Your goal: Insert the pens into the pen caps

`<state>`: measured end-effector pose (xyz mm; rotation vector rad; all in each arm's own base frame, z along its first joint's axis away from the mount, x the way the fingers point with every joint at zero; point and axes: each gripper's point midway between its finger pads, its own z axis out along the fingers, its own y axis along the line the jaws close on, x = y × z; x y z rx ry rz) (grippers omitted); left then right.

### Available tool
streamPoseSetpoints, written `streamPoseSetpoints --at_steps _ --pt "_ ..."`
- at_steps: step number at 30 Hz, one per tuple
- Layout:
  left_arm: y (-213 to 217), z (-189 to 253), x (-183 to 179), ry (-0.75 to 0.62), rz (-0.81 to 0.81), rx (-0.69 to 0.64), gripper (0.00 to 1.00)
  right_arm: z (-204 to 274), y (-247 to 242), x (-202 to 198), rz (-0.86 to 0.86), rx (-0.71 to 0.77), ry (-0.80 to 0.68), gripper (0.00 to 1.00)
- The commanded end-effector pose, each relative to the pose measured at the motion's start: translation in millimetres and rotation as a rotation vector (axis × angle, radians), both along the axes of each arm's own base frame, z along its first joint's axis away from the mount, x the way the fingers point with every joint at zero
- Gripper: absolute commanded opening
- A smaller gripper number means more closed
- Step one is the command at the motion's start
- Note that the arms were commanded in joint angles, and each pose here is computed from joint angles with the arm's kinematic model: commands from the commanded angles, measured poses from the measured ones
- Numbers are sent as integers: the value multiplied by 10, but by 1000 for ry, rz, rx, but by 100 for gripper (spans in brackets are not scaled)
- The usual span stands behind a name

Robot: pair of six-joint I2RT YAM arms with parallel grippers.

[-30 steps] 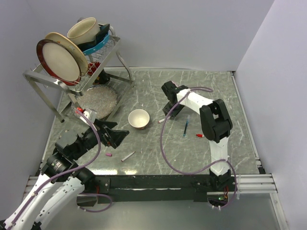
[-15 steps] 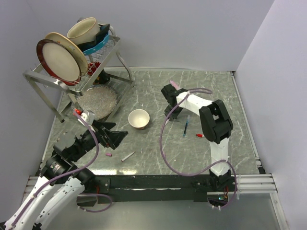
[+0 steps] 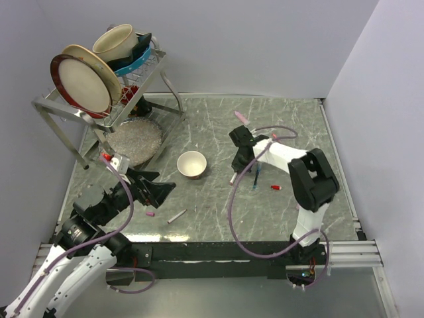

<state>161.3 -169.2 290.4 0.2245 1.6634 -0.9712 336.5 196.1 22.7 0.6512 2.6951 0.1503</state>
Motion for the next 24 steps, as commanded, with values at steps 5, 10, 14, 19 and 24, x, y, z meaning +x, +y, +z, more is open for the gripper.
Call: streamPoseSetpoints --at_steps 5,10,14,19,24 --pt "-142 37 -69 122 -60 -73 94 761 214 -193 221 141 -237 0" --pt "-345 49 -80 179 -146 -148 89 1283 454 -466 305 281 -364 0" --pt "-558 5 -64 231 -241 -179 80 1647 637 -732 336 418 -444 0" --pt "-776 -84 -83 283 -359 -211 77 2161 721 -950 342 544 -558 0" --pt "-934 -119 -34 307 -425 -247 76 2444 814 -1083 347 618 -595 0"
